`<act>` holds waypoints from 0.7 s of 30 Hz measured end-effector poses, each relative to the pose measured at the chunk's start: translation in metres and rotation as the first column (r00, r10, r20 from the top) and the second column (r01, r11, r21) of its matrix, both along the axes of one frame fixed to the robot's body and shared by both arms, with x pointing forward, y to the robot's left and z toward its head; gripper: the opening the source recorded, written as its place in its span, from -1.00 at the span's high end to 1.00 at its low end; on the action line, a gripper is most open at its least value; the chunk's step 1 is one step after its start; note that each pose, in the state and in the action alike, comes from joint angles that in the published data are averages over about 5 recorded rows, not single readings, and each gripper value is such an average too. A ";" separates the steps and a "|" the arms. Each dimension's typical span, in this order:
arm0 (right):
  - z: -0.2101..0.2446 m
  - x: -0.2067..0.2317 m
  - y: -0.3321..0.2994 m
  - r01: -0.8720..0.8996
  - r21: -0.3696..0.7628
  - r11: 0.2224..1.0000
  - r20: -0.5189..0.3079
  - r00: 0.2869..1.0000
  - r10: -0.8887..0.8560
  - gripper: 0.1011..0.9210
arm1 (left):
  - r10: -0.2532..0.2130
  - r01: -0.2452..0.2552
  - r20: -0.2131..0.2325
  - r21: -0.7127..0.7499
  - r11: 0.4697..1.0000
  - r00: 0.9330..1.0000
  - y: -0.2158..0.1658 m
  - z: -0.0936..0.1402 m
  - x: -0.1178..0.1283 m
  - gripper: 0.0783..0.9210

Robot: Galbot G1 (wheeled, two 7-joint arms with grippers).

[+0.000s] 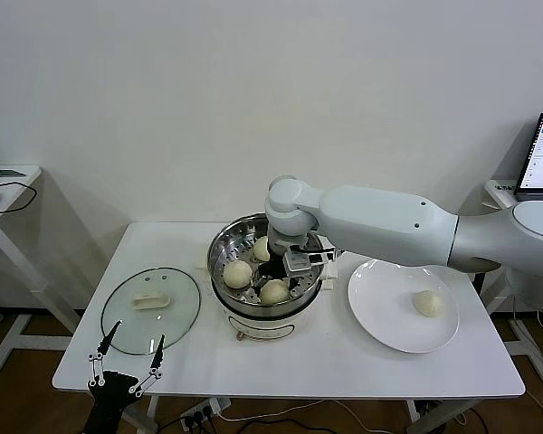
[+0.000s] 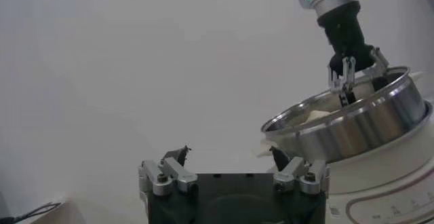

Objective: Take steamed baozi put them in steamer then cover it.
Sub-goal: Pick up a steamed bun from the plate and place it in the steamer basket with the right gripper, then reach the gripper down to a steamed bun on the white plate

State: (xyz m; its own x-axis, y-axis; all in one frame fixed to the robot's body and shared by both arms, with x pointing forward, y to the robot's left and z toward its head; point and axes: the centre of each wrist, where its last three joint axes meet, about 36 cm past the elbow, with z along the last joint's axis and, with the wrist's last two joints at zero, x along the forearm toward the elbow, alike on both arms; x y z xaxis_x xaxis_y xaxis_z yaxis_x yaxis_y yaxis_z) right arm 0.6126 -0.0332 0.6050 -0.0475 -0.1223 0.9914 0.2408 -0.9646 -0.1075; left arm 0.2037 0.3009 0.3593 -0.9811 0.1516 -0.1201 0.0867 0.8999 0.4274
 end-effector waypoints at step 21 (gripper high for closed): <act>0.078 0.044 -0.134 0.562 0.201 0.802 -0.089 0.826 -0.556 -0.76 | -0.013 0.013 -0.006 -0.004 1.000 1.000 -0.003 -0.003 0.006 -0.77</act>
State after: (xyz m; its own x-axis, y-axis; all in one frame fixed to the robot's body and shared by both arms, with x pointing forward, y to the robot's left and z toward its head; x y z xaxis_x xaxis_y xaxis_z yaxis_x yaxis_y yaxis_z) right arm 0.6564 -0.1675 0.6830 -0.1481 -0.2862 0.9467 -0.3387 -0.8847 -0.3204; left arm 0.2102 0.2976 0.3561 -0.9798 0.1636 -0.1147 0.1008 0.9004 0.4232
